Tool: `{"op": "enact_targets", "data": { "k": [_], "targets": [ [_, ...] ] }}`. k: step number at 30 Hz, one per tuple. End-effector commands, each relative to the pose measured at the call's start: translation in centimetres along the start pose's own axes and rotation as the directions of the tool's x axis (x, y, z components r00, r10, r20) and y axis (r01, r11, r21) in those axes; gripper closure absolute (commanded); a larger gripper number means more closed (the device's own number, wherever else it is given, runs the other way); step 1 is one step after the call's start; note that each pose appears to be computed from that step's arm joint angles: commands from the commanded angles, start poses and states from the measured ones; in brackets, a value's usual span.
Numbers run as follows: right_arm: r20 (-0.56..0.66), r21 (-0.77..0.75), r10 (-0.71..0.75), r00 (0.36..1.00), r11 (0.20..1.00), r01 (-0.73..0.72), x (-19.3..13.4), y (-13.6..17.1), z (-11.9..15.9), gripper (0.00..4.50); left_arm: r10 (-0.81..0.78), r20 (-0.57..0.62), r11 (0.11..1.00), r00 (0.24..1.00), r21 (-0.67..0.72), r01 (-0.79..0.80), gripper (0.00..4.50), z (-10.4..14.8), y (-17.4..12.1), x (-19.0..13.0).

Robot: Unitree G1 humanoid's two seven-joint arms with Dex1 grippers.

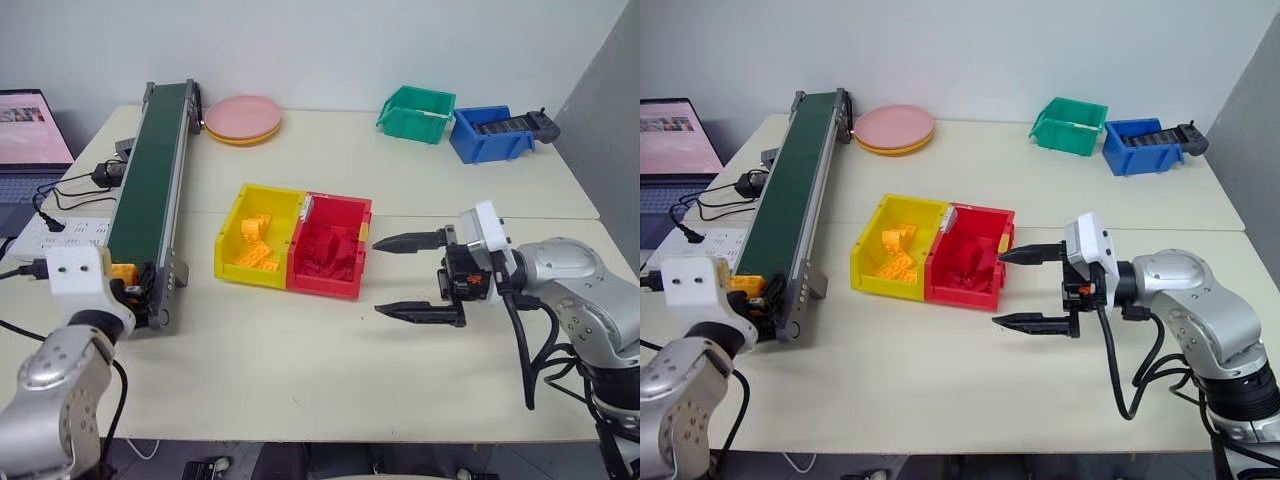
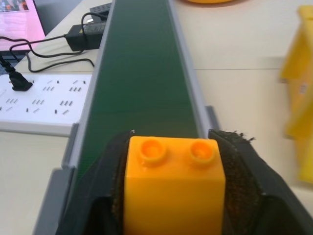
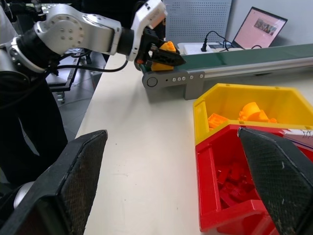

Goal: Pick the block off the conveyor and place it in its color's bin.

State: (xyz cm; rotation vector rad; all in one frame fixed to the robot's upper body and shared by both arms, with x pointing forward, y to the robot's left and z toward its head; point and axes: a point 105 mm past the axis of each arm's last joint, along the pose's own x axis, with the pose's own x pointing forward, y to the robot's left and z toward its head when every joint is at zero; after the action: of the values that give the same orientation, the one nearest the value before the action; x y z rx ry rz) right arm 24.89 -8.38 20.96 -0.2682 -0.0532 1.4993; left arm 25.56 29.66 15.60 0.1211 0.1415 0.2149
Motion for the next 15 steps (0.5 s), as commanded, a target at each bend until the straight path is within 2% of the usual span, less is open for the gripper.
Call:
{"op": "enact_targets", "data": {
  "k": [1, 7, 15],
  "targets": [
    [0.009, -0.068, -0.004, 1.0, 0.998, 0.004, -0.4, -0.4, 1.1, 0.0, 0.077, 0.08, 0.997, 0.994, 0.008, -0.078, 2.91, 1.8, 0.7, -0.7],
    [0.008, -0.074, 0.006, 1.0, 0.997, -0.005, -0.3, -0.6, 1.1, 0.0, 0.083, 0.087, 0.996, 0.993, 0.008, -0.084, 2.97, 1.9, 0.5, -0.7],
    [-0.012, -0.075, -0.023, 1.0, 0.997, 0.022, -1.1, -0.3, 1.2, 0.0, -0.102, 0.147, 0.994, 0.984, 0.047, 0.096, 2.97, 4.7, -2.4, 1.4]
  ]
}}
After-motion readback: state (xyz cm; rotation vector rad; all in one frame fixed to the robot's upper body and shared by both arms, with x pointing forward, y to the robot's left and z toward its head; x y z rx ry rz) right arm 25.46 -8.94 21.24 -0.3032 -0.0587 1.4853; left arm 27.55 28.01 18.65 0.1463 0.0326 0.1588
